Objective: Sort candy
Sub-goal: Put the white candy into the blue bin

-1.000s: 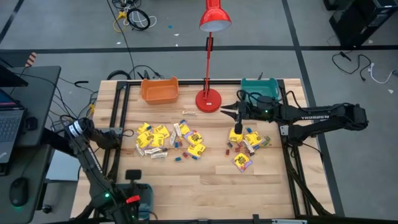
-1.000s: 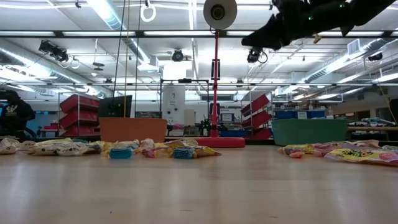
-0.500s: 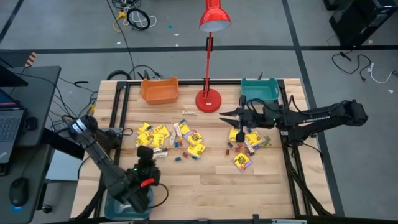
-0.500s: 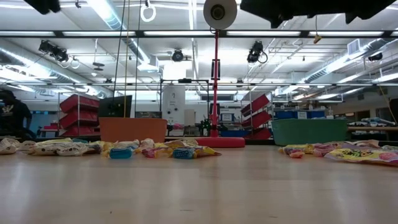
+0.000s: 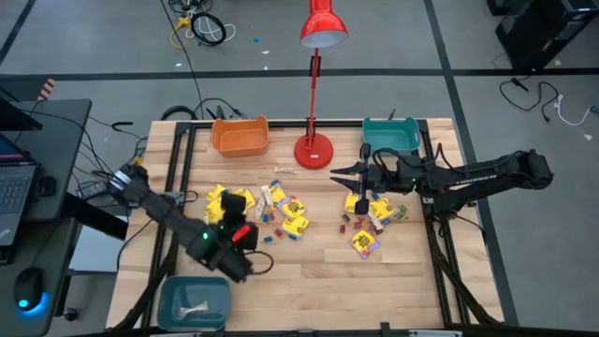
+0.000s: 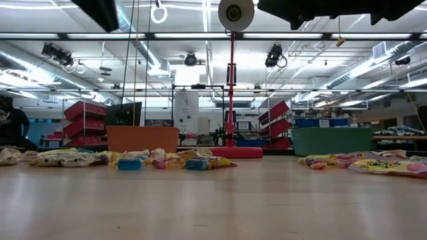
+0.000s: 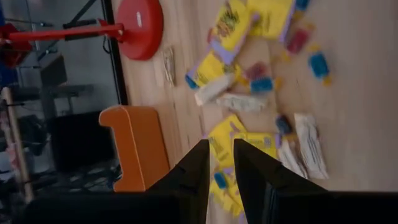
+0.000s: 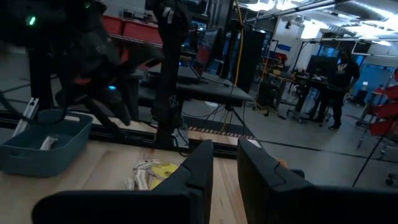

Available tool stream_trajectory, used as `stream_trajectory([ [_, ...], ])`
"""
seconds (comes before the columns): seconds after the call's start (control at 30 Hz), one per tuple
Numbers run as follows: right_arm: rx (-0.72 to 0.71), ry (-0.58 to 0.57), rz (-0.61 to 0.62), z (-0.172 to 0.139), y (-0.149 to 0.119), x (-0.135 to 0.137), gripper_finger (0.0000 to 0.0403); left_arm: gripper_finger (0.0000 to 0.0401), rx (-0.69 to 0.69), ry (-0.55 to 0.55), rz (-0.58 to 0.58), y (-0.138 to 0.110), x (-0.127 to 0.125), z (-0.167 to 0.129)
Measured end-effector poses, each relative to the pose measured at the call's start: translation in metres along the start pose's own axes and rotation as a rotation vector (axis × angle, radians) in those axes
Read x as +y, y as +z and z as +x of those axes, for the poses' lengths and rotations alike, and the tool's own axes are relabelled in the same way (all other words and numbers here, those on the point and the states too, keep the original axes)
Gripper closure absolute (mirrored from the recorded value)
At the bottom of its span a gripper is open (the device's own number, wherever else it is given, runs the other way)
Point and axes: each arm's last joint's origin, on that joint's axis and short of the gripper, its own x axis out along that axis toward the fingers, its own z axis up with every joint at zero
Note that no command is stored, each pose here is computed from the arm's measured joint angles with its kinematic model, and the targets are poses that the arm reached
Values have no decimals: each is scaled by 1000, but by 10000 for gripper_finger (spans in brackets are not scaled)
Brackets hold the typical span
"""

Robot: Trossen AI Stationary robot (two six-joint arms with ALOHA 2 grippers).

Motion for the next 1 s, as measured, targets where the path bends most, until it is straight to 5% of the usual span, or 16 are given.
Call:
stream_trajectory([
  [0.23,40,-2,-15,0,-4,-2,343,325,-115,-101,-32,8,33,0],
  [0.43,46,-1,-16,0,-5,-1,343,325,-89,-301,-40,8,46,7],
  [0.57,61,2,-13,0,-6,-1,343,325,-28,-396,-13,3,41,20],
  [1.0,97,9,12,0,-10,0,343,325,212,-470,-80,-55,15,60],
])
